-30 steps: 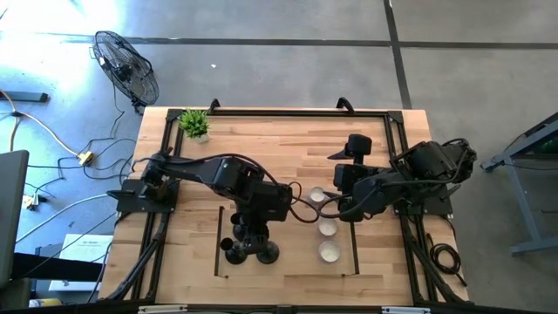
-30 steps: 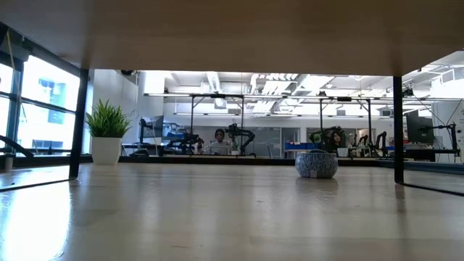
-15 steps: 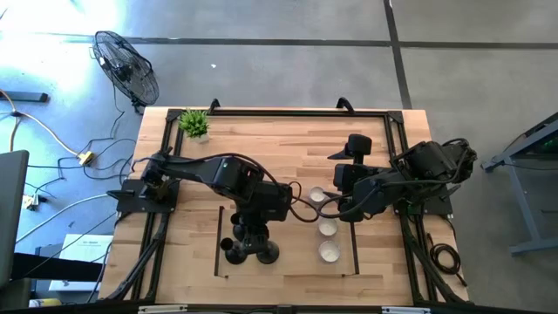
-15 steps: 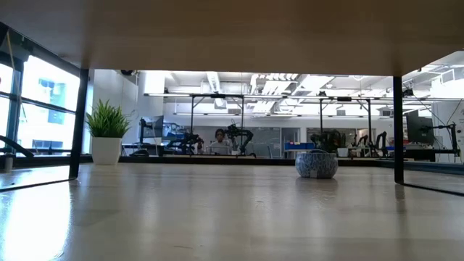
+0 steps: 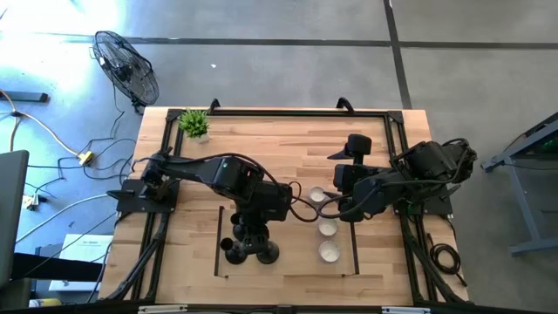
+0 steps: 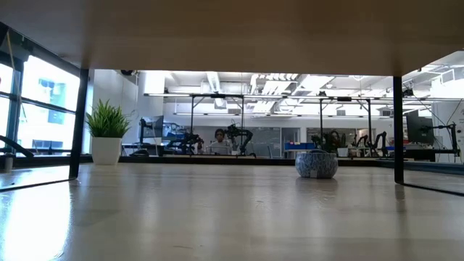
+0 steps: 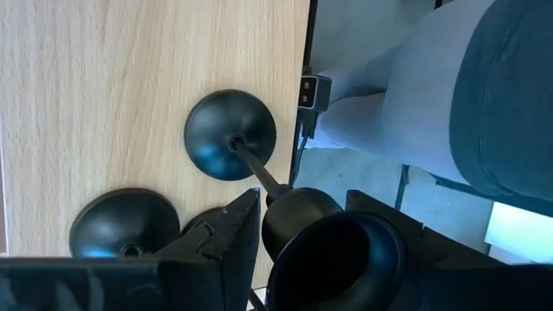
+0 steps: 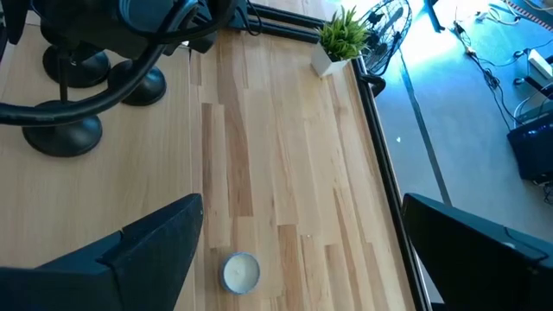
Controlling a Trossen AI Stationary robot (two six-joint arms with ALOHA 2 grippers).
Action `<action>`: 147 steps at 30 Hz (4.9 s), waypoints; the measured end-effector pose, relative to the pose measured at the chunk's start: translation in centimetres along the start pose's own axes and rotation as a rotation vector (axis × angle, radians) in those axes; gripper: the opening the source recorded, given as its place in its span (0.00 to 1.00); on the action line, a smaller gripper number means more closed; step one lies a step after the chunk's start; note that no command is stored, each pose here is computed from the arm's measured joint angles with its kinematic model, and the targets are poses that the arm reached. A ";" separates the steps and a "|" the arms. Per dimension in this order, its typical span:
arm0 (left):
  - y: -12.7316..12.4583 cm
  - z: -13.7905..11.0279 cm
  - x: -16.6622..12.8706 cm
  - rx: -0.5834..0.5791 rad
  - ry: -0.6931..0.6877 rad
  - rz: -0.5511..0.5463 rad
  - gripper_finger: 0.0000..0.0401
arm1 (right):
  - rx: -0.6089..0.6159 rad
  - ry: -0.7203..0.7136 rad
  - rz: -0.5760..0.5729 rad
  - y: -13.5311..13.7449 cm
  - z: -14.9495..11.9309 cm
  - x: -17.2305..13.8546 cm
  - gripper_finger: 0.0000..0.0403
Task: Pick & Place candle stick holders
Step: Put the black candle holder on the shelf
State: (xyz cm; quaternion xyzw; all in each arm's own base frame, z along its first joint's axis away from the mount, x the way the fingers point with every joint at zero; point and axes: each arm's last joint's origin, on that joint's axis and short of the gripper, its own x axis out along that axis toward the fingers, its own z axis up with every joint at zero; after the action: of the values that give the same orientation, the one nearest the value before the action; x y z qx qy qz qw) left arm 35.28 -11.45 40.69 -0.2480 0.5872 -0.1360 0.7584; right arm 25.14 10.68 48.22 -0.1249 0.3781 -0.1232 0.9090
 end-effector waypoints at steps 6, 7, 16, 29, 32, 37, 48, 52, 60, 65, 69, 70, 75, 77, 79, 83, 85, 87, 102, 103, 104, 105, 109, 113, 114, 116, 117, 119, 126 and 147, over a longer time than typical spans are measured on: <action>-0.2 0.2 0.0 0.001 -0.004 -0.035 0.42 | -0.007 0.000 0.000 0.0 0.0 0.0 0.97; -0.3 0.2 0.0 0.004 -0.007 -0.046 0.42 | -0.008 0.000 0.000 0.0 0.0 0.0 0.97; -0.4 0.2 0.0 0.000 -0.005 -0.061 0.42 | -0.008 0.000 0.000 0.0 0.0 0.0 0.97; -0.5 0.1 0.1 -0.010 -0.004 -0.056 0.42 | -0.011 0.000 0.000 0.0 0.0 0.0 0.97; -0.5 0.1 0.1 -0.009 -0.011 -0.044 0.42 | -0.016 0.000 0.000 0.0 0.0 0.0 0.97; -0.5 -0.2 -0.3 -0.011 -0.016 -0.028 0.42 | -0.027 -0.001 -0.005 0.0 0.0 0.0 0.97; -0.7 -0.6 -1.7 0.001 -0.087 0.003 0.42 | -0.029 -0.003 -0.014 0.0 0.0 0.0 0.97; -0.7 -0.6 -1.6 0.001 -0.078 -0.007 0.42 | -0.029 -0.003 -0.014 0.0 0.0 0.0 0.97; -0.8 -0.6 -1.6 -0.024 -0.078 -0.025 0.42 | -0.027 -0.002 -0.008 0.0 0.0 0.0 0.97; -0.8 -0.6 -1.6 -0.025 -0.072 -0.042 0.42 | -0.027 -0.002 -0.008 0.0 0.0 0.0 0.97; -0.9 -0.6 -1.6 -0.045 -0.065 -0.052 0.42 | -0.027 -0.002 -0.007 0.0 0.0 0.0 0.97; -0.9 -0.6 -1.6 -0.045 -0.064 -0.053 0.42 | -0.027 -0.002 -0.007 0.0 0.0 0.0 0.97; -0.8 -0.6 -1.6 -0.047 -0.072 -0.035 0.42 | -0.027 -0.002 -0.007 0.0 0.0 0.0 0.97; -0.7 -0.6 -1.6 -0.045 -0.077 -0.020 0.42 | -0.027 -0.002 -0.007 0.0 0.0 0.0 0.97; -0.7 -0.6 -1.6 -0.035 -0.086 -0.007 0.42 | -0.027 -0.002 -0.007 0.0 0.0 0.0 0.97; -0.6 -0.5 -1.6 -0.027 -0.102 0.023 0.42 | -0.027 -0.002 -0.007 0.0 0.0 0.0 0.97; -0.5 -0.6 -1.6 -0.028 -0.101 0.031 0.42 | -0.025 -0.002 -0.007 0.0 0.0 0.0 0.97; -0.5 -0.7 -1.6 -0.033 -0.093 0.041 0.42 | -0.020 -0.002 -0.007 0.0 0.0 0.0 0.97; -0.5 -0.6 -1.5 -0.032 -0.094 0.041 0.42 | -0.008 -0.002 -0.007 0.0 0.0 0.0 0.97; -0.6 -0.7 -1.5 -0.029 -0.091 0.038 0.42 | -0.008 -0.002 -0.007 0.0 0.0 0.0 0.97; -0.6 -0.7 -1.5 -0.028 -0.090 0.037 0.42 | -0.009 -0.002 -0.007 0.0 0.0 0.0 0.97; -0.6 -0.7 -1.5 -0.027 -0.089 0.037 0.42 | -0.009 -0.002 -0.007 0.0 0.0 0.0 0.97; -0.6 -0.7 -1.5 -0.028 -0.089 0.037 0.42 | -0.010 -0.002 -0.007 0.0 0.0 0.0 0.97; -0.6 -0.7 -1.5 -0.029 -0.090 0.038 0.42 | -0.010 -0.002 -0.007 0.0 0.0 0.0 0.97; -0.6 -0.7 -1.5 -0.029 -0.090 0.038 0.42 | -0.010 -0.002 -0.007 0.0 0.0 0.0 0.97; -0.6 -0.7 -1.5 -0.029 -0.089 0.038 0.42 | -0.010 -0.002 -0.007 0.0 0.0 0.0 0.97; -0.6 -0.7 -1.5 -0.029 -0.089 0.037 0.42 | -0.010 -0.002 -0.007 0.0 0.0 0.0 0.97; -0.6 -0.7 -1.5 -0.029 -0.089 0.037 0.42 | -0.010 -0.002 -0.007 0.0 0.0 0.0 0.97; -0.6 -0.7 -1.5 -0.029 -0.088 0.037 0.42 | -0.010 -0.002 -0.007 0.0 0.0 0.0 0.97; -0.6 -0.7 -1.5 -0.039 -0.088 0.037 0.42 | -0.013 -0.002 -0.007 0.0 0.0 0.0 0.97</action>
State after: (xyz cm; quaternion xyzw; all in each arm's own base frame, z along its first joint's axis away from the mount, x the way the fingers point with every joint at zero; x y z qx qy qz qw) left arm 34.24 -11.40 42.08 -0.2579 0.5604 -0.0995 0.7807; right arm 25.14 10.66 48.24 -0.1320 0.3776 -0.1238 0.9081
